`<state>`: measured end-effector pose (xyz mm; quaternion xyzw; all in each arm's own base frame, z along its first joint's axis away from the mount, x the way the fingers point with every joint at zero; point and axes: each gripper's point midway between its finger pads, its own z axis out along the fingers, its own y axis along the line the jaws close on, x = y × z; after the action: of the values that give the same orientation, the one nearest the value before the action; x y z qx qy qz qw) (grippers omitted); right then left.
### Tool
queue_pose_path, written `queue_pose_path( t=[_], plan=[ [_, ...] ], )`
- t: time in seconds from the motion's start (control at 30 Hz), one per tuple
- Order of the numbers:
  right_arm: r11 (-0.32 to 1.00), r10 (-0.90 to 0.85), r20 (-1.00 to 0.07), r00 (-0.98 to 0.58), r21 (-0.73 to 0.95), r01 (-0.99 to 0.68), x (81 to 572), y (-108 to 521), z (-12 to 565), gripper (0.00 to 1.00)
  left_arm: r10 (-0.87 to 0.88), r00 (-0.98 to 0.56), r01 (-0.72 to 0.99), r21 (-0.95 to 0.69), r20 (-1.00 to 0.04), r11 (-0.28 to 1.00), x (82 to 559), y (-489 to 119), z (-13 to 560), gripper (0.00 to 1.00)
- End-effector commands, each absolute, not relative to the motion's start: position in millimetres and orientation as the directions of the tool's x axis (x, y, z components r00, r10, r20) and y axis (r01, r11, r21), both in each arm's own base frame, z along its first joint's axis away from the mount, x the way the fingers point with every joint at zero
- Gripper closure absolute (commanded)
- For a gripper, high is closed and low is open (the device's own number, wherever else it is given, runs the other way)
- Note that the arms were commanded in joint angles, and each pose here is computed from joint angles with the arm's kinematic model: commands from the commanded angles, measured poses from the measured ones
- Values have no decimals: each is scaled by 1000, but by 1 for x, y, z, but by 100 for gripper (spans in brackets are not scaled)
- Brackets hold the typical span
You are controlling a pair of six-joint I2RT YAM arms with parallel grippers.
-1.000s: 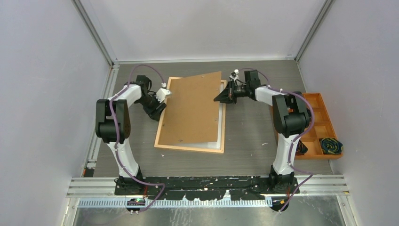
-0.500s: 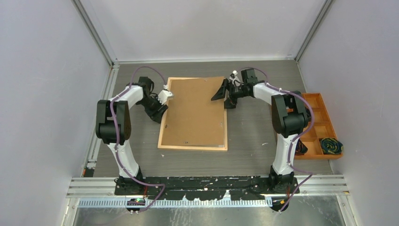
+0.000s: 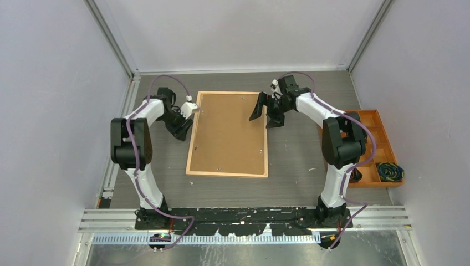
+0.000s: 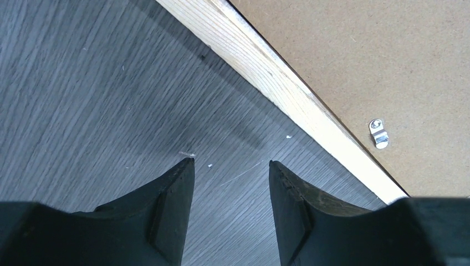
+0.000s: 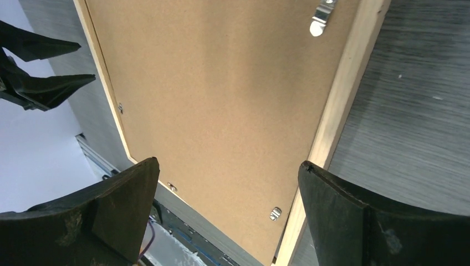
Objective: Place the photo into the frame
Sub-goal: Place the photo frame item in the photo frame.
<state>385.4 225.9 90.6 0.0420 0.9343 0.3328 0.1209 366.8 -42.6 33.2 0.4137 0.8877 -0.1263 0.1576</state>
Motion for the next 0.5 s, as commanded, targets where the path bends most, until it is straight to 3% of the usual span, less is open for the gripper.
queue_pose_path(
  t=[0.0, 0.47],
  plan=[
    [815, 143, -292, -946, 576, -55, 389, 222, 118, 0, 687, -593, 771, -51, -419, 635, 377, -40, 50, 47],
    [860, 137, -312, -940, 508, -43, 371, 226, 107, 2, 634, -626, 748, -122, -454, 652, 377, -48, 53, 48]
  ],
)
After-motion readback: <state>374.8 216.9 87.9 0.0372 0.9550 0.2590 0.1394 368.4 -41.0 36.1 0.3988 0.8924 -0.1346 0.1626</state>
